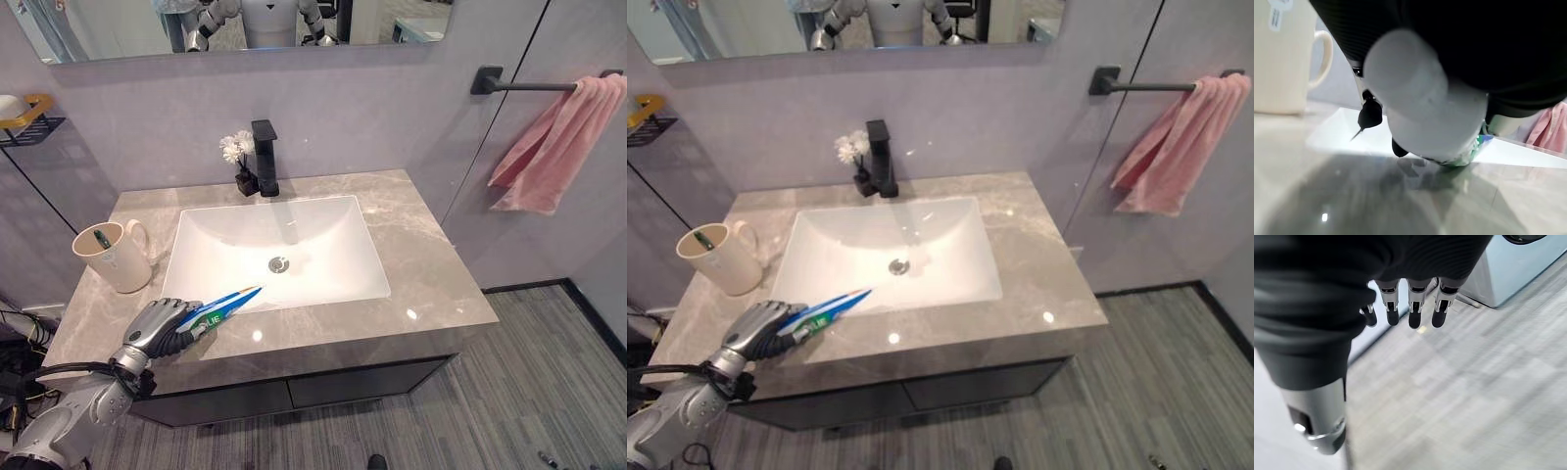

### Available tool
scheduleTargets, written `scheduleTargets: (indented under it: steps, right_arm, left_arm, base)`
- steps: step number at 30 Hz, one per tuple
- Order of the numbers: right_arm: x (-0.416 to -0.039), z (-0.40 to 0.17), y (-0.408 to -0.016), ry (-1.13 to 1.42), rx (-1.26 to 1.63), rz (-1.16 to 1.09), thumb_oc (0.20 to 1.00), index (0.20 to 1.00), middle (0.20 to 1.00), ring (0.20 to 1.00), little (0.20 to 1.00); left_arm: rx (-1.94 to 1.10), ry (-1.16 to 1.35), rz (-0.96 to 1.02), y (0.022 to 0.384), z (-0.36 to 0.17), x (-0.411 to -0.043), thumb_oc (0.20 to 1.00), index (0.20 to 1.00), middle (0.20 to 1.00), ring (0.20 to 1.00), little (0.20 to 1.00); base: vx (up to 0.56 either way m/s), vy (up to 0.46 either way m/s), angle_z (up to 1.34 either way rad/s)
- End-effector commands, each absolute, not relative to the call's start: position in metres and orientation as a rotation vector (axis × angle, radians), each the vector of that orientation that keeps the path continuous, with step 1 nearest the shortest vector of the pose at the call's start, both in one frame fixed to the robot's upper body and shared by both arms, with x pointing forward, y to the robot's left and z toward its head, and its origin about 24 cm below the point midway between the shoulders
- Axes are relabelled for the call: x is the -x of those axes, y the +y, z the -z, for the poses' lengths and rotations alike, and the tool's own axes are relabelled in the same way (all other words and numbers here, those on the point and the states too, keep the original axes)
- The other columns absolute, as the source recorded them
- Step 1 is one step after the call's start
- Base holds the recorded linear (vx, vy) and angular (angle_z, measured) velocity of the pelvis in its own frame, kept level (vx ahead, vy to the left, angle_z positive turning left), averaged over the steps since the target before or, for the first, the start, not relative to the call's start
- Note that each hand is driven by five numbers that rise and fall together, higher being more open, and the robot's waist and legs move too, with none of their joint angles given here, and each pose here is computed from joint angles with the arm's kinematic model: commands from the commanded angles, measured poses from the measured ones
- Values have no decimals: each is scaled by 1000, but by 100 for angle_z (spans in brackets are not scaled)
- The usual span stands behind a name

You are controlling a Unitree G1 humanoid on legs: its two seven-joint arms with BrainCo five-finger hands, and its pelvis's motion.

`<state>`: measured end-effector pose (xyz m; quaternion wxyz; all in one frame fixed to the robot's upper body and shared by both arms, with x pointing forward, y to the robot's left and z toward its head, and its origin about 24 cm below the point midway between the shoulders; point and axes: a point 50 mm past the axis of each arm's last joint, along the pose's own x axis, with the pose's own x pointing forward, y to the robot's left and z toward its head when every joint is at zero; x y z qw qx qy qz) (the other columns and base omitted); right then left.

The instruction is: Put brush and paste in cup on sink, flatten towel.

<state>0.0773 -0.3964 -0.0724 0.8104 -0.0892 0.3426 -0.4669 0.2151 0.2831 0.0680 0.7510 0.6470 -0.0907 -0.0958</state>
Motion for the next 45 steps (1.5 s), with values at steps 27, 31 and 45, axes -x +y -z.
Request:
scheduleTargets:
  steps: [27, 31, 45]
  right_arm:
    - [-321, -184, -102, -456, -272, -562, 1000, 1000, 1000, 1000, 1000]
    - [-314, -207, -68, -546, -343, -670, 1000, 1000, 1000, 1000, 1000]
    - [-301, -250, -42, -714, -616, -717, 1000, 1000, 1000, 1000, 1000]
  left_arm:
    - [-1197, -1339, -267, 179, -290, -271, 200, 200, 200, 200, 200]
    - [-1151, -1350, -215, 171, -283, -268, 200, 200, 200, 200, 200]
    - [-1018, -1194, -2, 162, -231, -258, 200, 200, 200, 200, 200]
  base:
    - [-9, -1, -1]
    - [0, 0, 0]
    - [7, 10, 5]
